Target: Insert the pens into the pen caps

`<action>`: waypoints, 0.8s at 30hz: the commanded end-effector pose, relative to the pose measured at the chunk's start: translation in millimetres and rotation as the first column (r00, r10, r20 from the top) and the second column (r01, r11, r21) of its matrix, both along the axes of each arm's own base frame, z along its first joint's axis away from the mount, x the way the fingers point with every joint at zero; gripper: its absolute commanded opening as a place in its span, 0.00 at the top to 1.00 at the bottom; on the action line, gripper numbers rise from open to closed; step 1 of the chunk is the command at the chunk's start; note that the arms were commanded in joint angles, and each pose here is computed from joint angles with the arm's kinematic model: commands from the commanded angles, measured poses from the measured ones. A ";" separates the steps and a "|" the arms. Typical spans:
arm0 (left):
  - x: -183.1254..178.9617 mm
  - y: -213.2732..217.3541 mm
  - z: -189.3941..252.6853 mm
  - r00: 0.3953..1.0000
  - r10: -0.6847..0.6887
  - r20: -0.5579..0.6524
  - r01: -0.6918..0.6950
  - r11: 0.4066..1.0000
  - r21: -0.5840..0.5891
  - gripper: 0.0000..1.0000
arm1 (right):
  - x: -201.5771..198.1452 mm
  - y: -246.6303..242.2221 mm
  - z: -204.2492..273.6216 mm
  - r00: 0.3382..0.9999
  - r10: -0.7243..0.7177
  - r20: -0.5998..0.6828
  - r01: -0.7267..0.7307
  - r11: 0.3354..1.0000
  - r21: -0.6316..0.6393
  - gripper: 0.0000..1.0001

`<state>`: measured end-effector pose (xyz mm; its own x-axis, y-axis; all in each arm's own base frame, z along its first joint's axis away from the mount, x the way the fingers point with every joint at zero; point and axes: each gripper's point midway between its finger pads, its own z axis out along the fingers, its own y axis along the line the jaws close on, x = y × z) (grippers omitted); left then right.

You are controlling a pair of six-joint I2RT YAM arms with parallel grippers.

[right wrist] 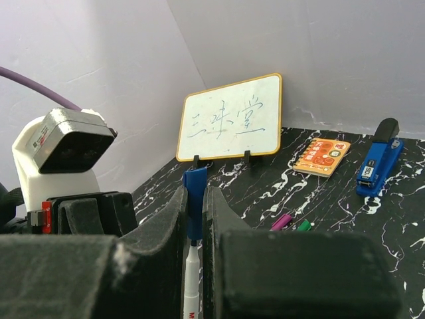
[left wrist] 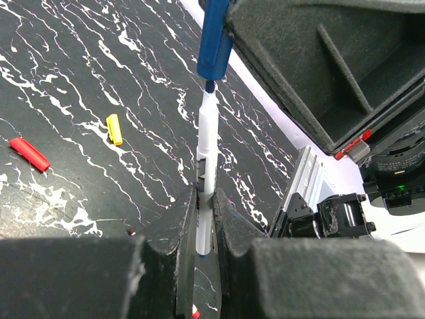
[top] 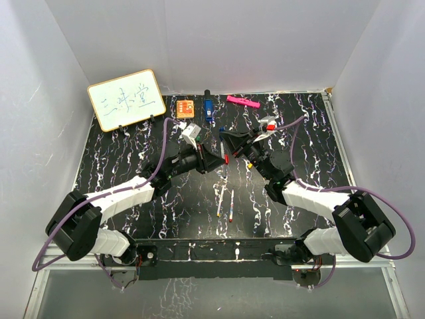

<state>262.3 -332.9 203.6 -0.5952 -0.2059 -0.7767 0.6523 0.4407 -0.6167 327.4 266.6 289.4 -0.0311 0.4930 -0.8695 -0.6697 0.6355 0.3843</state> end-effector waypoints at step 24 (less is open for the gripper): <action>18.1 3.0 46.6 0.988 0.082 0.132 -0.075 0.996 -0.052 1.00 | -19.9 9.2 -26.0 0.993 0.099 -0.062 -0.105 0.988 -0.109 1.00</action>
<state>272.0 -328.8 202.1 -0.5757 -0.2214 -0.7871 0.6338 0.4874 -0.6007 317.7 276.7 262.4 -0.1282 0.4095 -0.9033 -0.6911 0.6163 0.3775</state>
